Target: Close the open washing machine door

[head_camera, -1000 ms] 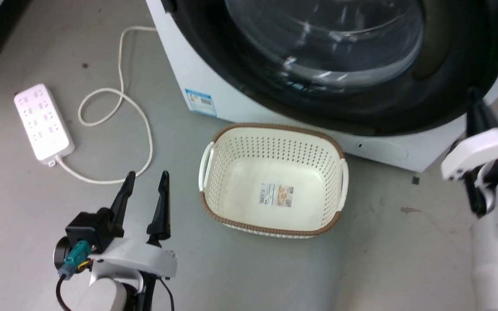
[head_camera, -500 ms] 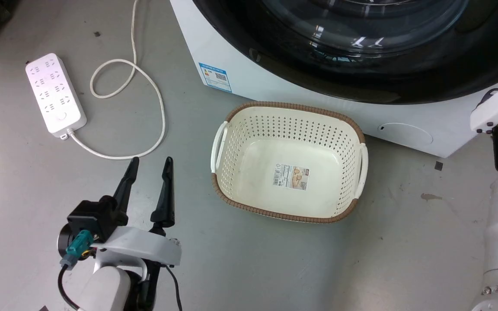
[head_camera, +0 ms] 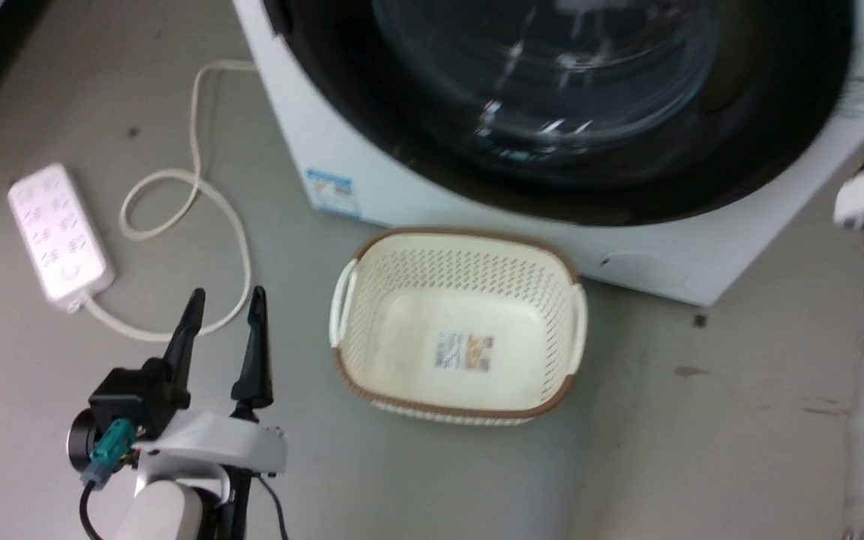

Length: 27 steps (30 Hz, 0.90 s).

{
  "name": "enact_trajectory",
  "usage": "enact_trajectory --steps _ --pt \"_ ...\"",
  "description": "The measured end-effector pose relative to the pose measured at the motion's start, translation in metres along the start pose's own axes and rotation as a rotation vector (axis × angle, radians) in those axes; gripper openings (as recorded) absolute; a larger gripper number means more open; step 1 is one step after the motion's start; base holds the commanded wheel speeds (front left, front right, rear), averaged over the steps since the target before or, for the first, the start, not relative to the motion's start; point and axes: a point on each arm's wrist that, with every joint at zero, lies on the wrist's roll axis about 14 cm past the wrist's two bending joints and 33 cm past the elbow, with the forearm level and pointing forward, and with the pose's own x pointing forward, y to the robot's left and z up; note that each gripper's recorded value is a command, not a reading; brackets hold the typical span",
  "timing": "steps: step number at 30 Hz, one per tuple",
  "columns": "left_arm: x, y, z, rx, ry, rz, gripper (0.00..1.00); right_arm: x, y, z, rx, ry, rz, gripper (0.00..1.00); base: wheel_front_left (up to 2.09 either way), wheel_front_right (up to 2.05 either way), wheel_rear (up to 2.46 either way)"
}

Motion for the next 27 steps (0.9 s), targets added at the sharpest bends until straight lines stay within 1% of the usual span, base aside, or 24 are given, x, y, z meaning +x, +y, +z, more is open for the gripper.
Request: enact_trajectory --steps 3,4,9,13,17,22,23,24,25,27 --pt "-0.001 -0.012 0.008 0.009 -0.025 -0.037 1.00 -0.027 -0.011 0.014 -0.015 -0.022 0.005 0.00 0.00 0.00 0.00" --pt "-0.001 -0.026 0.017 0.014 -0.052 -0.080 1.00 -0.059 -0.020 0.020 -0.039 -0.021 0.017 0.00 0.00 0.00 0.00" --pt "-0.002 -0.046 0.029 0.021 -0.085 -0.143 1.00 -0.113 -0.030 0.014 -0.058 0.028 0.033 0.00 0.00 0.00 0.00" --pt "-0.008 -0.058 0.031 0.026 -0.087 -0.177 1.00 -0.155 -0.029 0.001 -0.067 0.093 0.057 0.00 0.00 0.00 0.00" --pt "-0.015 -0.067 0.027 0.050 -0.059 -0.206 1.00 -0.187 -0.027 -0.007 -0.066 0.146 0.073 0.00 0.00 0.00 0.00" --pt "-0.022 -0.071 0.025 0.058 -0.040 -0.216 1.00 -0.214 -0.030 -0.015 -0.055 0.210 0.068 0.00 0.00 0.00 0.00" --pt "-0.023 -0.071 0.025 0.059 -0.039 -0.217 1.00 -0.217 -0.029 -0.017 -0.050 0.222 0.069 0.04 0.00 0.00 0.00" --pt "-0.023 -0.071 0.025 0.060 -0.038 -0.216 1.00 -0.219 -0.028 -0.018 -0.051 0.233 0.072 0.47 0.00 0.00 0.00" --pt "-0.023 -0.070 0.025 0.061 -0.034 -0.214 1.00 -0.221 -0.028 -0.018 -0.053 0.233 0.075 1.00 0.00 0.00 0.00" --pt "-0.024 -0.068 0.026 0.063 -0.036 -0.211 1.00 -0.221 -0.024 -0.016 -0.054 0.235 0.085 1.00 0.00 0.00 0.00"
